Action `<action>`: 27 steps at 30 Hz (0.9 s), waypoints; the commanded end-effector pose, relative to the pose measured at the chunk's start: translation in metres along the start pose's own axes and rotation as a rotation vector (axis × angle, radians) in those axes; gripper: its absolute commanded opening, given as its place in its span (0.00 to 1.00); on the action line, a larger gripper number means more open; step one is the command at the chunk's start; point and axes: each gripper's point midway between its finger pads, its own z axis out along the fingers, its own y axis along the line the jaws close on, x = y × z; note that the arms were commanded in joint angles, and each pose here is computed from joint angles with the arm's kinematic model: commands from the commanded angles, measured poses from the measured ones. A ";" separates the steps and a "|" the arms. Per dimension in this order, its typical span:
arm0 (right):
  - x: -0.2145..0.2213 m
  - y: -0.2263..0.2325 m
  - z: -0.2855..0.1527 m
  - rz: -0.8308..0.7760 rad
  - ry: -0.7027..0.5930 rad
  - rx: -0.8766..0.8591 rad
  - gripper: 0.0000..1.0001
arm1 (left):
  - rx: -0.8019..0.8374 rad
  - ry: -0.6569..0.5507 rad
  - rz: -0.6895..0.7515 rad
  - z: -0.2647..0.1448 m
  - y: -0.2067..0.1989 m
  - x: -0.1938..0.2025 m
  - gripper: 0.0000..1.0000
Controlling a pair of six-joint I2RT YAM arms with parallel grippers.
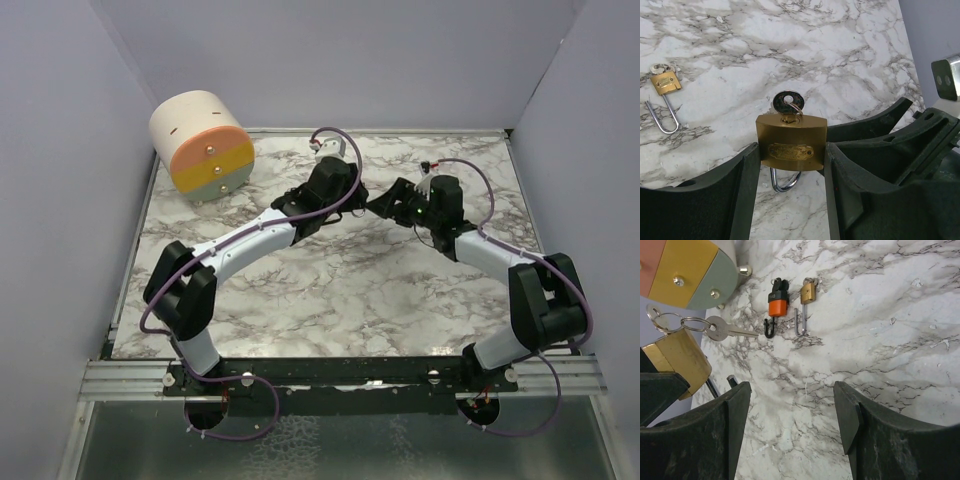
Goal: Unlock with the key
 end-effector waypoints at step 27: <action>-0.025 -0.017 -0.001 -0.053 -0.060 0.143 0.68 | -0.046 -0.088 -0.004 0.013 -0.003 -0.026 0.00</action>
